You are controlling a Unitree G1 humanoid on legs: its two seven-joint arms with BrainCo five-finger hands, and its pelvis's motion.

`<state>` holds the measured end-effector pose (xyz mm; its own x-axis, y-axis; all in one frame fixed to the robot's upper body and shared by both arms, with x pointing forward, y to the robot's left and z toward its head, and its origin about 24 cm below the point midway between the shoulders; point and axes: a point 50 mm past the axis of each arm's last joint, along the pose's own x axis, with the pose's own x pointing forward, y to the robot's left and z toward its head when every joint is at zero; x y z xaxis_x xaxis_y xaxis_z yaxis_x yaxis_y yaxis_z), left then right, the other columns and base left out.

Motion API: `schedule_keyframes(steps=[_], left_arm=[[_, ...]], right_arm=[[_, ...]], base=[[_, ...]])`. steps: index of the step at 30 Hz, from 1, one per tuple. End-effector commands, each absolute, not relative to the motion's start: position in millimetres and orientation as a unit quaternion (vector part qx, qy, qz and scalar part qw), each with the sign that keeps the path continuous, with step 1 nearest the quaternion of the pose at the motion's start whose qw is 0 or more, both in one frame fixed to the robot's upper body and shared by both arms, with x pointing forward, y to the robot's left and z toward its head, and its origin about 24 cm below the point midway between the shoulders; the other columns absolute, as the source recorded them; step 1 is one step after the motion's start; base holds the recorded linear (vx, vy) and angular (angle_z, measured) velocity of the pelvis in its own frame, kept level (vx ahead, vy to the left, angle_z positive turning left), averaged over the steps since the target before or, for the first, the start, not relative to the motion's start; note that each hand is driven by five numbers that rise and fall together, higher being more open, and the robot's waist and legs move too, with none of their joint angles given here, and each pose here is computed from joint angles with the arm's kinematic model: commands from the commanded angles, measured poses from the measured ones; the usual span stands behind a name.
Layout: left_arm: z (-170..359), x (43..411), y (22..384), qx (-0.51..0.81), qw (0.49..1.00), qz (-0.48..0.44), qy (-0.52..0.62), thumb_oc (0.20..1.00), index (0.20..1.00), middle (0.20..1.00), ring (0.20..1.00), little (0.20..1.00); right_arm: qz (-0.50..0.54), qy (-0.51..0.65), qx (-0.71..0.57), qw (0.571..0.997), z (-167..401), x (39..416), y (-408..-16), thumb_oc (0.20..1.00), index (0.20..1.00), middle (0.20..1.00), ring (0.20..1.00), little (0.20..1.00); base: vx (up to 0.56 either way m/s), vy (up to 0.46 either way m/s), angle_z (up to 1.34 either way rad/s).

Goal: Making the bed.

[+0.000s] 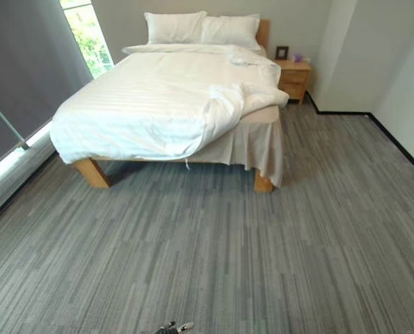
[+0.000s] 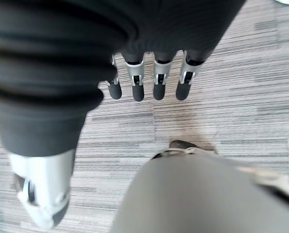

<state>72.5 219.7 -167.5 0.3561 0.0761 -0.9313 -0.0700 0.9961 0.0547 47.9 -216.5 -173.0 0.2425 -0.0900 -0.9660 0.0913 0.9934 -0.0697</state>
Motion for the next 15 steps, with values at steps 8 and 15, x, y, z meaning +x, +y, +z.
schedule_keyframes(steps=[8, 15], left_arm=[[-168.3, 81.0, 213.0, 0.012, 0.819, 0.029, 0.573, 1.0, 1.0, 1.0, 1.0, 1.0], [-157.9, 119.3, 218.9, 0.055, 0.847, 0.025, 0.528, 1.0, 1.0, 1.0, 1.0, 1.0]], right_arm=[[-0.066, 0.618, -0.011, 0.784, -171.3, 51.7, -225.2, 1.0, 1.0, 1.0, 1.0, 1.0], [-0.072, 0.571, -0.025, 0.817, -162.9, 88.9, -234.2, 1.0, 1.0, 1.0, 1.0, 1.0]], base=[[0.01, 0.0, -0.01], [0.01, 0.011, -0.08]])
